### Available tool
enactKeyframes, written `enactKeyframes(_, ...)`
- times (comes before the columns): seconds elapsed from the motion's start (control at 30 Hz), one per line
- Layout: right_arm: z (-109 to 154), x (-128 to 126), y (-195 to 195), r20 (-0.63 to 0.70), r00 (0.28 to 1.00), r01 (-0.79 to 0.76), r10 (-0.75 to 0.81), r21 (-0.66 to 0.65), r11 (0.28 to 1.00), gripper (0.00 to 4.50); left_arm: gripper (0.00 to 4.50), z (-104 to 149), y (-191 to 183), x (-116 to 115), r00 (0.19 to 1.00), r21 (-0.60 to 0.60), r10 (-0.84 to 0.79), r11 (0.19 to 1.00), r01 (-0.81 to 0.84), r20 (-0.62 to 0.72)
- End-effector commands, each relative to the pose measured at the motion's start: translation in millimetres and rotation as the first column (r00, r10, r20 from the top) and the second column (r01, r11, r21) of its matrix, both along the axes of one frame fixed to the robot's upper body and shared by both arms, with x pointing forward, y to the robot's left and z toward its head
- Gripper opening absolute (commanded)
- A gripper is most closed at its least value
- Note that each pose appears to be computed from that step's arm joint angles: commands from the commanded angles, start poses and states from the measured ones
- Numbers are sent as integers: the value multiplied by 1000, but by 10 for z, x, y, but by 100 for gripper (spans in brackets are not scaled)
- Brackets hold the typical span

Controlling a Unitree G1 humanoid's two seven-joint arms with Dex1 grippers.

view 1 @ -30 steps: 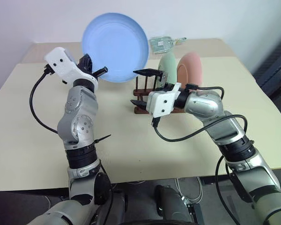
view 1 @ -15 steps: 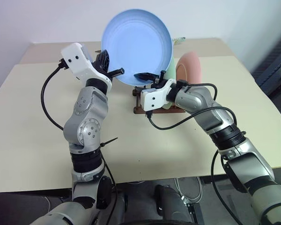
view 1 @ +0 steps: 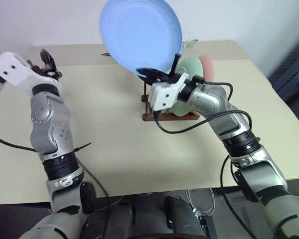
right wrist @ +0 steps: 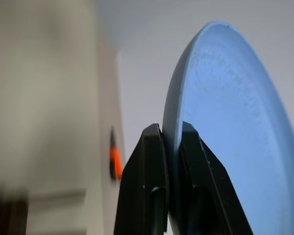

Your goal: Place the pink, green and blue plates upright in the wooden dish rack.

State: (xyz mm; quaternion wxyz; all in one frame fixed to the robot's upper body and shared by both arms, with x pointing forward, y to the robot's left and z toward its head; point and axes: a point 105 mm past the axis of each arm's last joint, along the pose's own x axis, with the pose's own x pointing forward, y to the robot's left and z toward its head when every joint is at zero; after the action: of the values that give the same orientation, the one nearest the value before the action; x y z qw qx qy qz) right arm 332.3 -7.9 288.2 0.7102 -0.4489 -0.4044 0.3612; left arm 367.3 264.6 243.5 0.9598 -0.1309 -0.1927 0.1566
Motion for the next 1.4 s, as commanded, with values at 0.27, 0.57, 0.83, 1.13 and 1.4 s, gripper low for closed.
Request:
enactKeyframes(0.27,387,-136,-82,-556,489,105,672,803,587,0,279,-586,-962,-53,931,441,-319,820,365,-178)
enactKeyframes(0.57,-3,115,-217,-638,336,434,693,757,488,0,279,-771,-1298,-205,834,438,-500,712,549,-233)
enactKeyframes(0.83,-133,263,-263,-676,273,536,684,698,476,0,279,-889,-1421,-316,754,448,-586,612,651,-296)
enactKeyframes(1.13,50,439,-367,-713,415,511,565,697,503,241,282,-950,-1479,-368,720,454,-611,566,688,-329)
enactKeyframes(1.4,469,50,-670,-550,803,175,230,586,791,278,282,-999,-1601,-427,680,450,-644,521,726,-351)
